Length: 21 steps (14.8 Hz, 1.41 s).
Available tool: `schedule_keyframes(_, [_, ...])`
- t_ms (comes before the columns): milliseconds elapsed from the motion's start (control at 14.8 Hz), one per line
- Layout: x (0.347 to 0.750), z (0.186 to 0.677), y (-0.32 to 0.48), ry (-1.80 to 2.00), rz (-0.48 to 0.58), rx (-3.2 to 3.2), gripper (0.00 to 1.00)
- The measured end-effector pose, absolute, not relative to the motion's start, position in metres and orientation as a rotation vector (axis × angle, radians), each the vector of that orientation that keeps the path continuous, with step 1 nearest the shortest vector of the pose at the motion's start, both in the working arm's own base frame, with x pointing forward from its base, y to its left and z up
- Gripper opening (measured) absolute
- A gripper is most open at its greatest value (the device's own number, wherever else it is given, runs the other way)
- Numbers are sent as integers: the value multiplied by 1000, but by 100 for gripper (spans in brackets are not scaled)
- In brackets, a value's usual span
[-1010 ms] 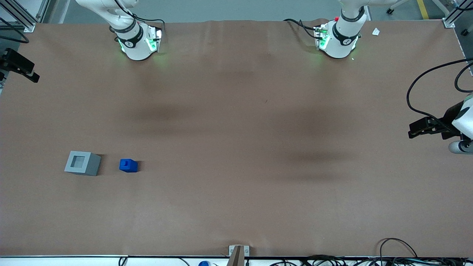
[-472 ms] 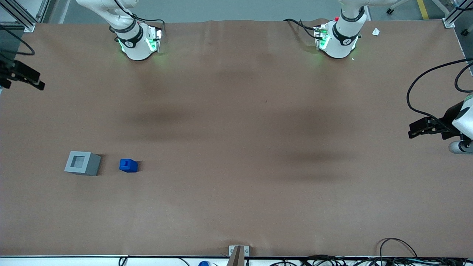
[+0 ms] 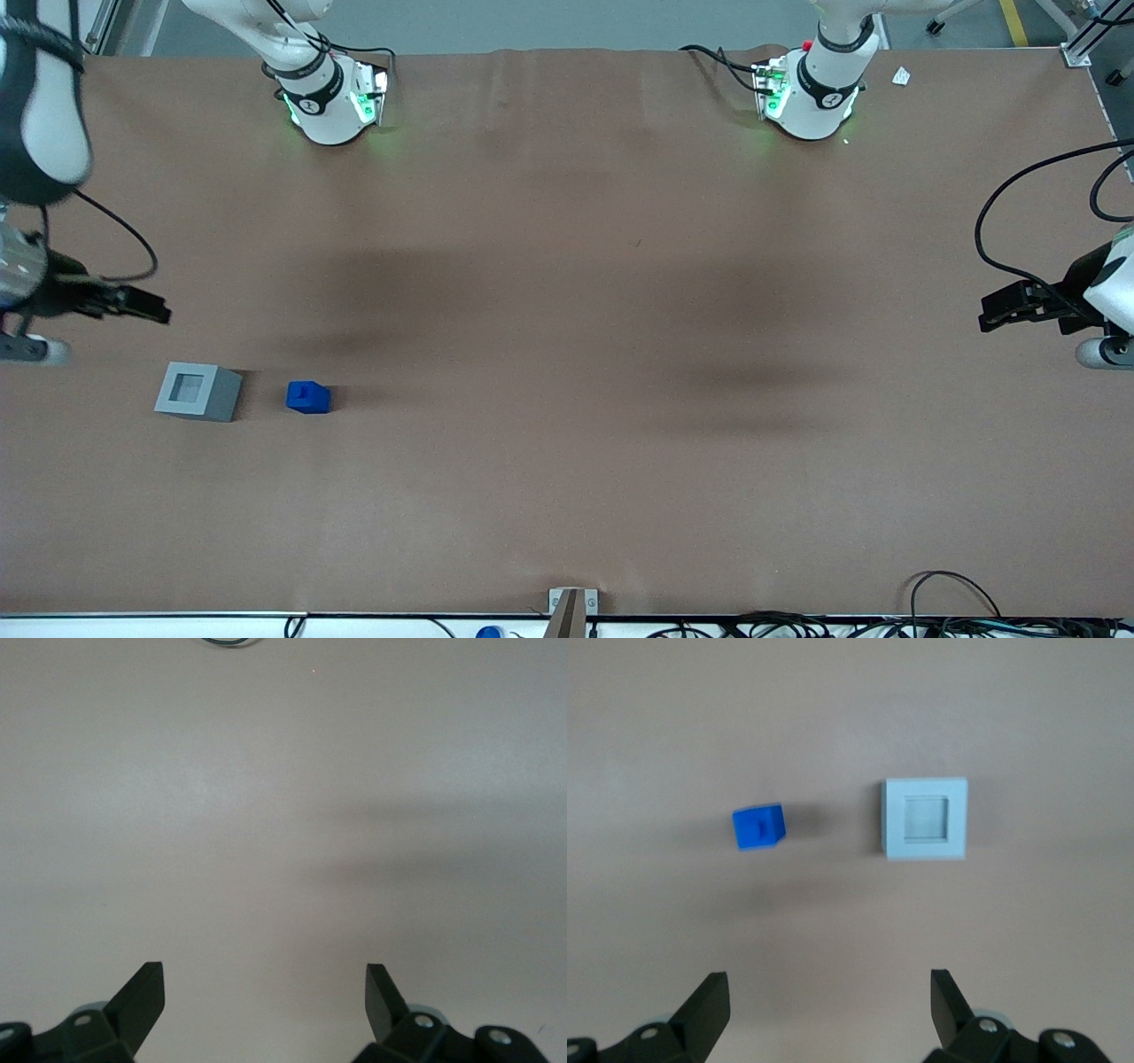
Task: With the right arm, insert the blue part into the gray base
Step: 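Lower the open right gripper onto the blue block and close on it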
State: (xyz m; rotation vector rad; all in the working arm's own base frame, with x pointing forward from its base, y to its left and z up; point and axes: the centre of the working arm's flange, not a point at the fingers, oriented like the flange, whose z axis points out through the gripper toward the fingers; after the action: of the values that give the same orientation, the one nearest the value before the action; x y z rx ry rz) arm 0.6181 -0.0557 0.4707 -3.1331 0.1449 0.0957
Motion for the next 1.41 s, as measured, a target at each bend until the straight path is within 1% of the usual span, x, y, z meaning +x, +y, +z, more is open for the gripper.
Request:
schedule_keyframes(404, [658,355,2,153,46,-3135,100])
schedule_keyframes(674, [667,286,26,206,81,-3137,100])
schedule_keyframes(876, [667,268,33,204,104,-3140,100])
schedule_keyframes(1415, [662,252,48,173,164,-3144,100])
